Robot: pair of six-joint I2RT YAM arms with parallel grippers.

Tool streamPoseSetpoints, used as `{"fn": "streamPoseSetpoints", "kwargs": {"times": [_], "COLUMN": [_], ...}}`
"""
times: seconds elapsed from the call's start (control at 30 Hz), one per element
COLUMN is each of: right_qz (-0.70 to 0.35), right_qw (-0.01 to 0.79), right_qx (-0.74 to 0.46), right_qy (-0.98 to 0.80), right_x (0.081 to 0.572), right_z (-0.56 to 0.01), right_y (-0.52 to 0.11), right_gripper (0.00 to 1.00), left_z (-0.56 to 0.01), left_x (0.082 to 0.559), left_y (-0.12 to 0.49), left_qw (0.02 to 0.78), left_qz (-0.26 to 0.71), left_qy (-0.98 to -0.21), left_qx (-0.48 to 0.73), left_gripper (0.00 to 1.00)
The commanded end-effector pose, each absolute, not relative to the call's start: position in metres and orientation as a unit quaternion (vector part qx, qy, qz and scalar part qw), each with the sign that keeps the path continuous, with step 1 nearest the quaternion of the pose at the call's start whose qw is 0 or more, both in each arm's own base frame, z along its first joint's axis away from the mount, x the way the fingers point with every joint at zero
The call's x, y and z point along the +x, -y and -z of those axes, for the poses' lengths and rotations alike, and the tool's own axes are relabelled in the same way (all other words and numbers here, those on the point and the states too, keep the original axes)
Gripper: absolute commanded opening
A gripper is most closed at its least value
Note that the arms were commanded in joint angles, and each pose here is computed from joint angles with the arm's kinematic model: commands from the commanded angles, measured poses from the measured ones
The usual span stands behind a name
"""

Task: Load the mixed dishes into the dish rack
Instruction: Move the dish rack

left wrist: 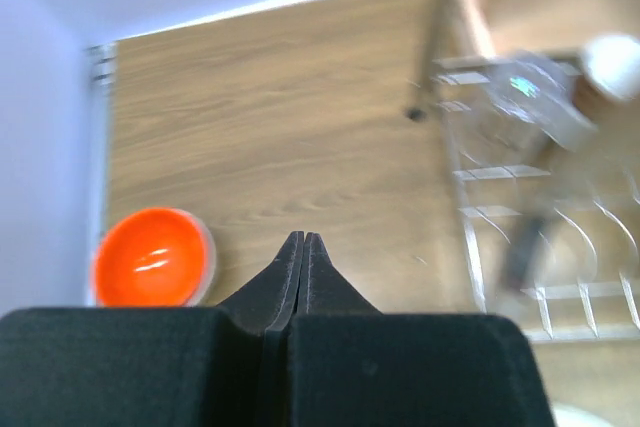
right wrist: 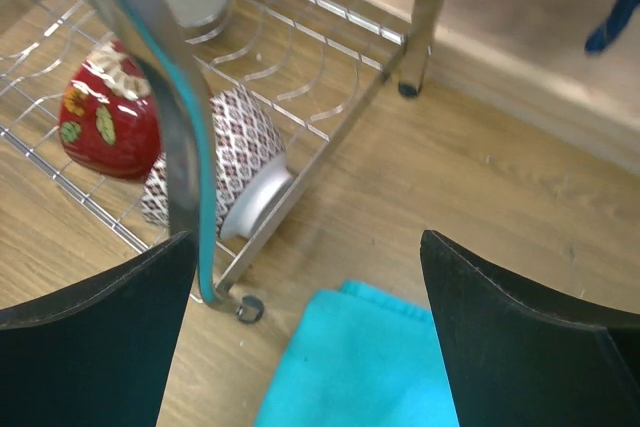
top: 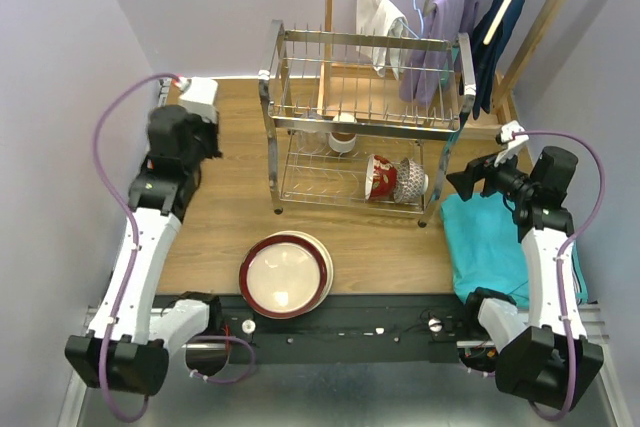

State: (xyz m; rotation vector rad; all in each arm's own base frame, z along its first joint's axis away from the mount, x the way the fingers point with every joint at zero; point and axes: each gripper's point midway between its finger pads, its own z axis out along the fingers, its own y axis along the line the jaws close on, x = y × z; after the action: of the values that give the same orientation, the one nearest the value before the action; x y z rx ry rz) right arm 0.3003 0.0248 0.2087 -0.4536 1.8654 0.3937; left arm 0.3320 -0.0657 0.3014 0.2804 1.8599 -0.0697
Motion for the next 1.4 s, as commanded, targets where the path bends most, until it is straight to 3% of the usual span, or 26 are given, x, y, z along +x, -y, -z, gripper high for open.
{"fn": "streamPoseSetpoints", "kwargs": {"times": [0.0, 0.2, 0.53, 0.8, 1.1, 1.13, 1.2, 1.23, 1.37], "right_qz": [-0.167, -0.173, -0.13, -0.116, -0.118, -0.117, -0.112, -0.111, -0.11], "right_qw": [0.613, 0.602, 0.602, 0.597, 0.589, 0.588, 0.589, 0.587, 0.581], "right_qx": [-0.277, -0.246, -0.21, -0.21, -0.215, -0.215, -0.211, -0.21, -0.209], "right_qy": [-0.721, -0.739, -0.76, -0.766, -0.77, -0.771, -0.772, -0.774, -0.779], "right_x": [0.303, 0.312, 0.33, 0.333, 0.329, 0.328, 0.328, 0.327, 0.319], "right_z": [-0.243, -0.235, -0.232, -0.227, -0.214, -0.214, -0.216, -0.216, -0.211], "right_y": [-0.043, -0.045, -0.026, -0.021, -0.022, -0.022, -0.02, -0.02, -0.021], "right_gripper": [1.0, 0.99, 0.99, 1.0, 1.0, 1.0, 1.0, 1.0, 1.0], "left_z": [-0.307, -0.285, -0.259, -0.257, -0.241, -0.237, -0.237, -0.232, -0.219], "left_x": [0.363, 0.408, 0.403, 0.366, 0.366, 0.367, 0.37, 0.374, 0.374], "left_y": [0.039, 0.08, 0.146, 0.2, 0.174, 0.153, 0.119, 0.078, 0.017], "left_qw": [0.577, 0.557, 0.514, 0.487, 0.483, 0.477, 0.474, 0.468, 0.44], "left_qz": [0.082, 0.206, 0.282, 0.297, 0.209, 0.173, 0.147, 0.129, 0.077], "left_qy": [-0.812, -0.804, -0.805, -0.808, -0.84, -0.854, -0.863, -0.873, -0.891], "left_qx": [0.042, 0.032, 0.088, 0.151, 0.134, 0.118, 0.09, 0.049, 0.088], "left_gripper": [0.0, 0.0, 0.0, 0.0, 0.0, 0.12, 0.27, 0.41, 0.56]}}
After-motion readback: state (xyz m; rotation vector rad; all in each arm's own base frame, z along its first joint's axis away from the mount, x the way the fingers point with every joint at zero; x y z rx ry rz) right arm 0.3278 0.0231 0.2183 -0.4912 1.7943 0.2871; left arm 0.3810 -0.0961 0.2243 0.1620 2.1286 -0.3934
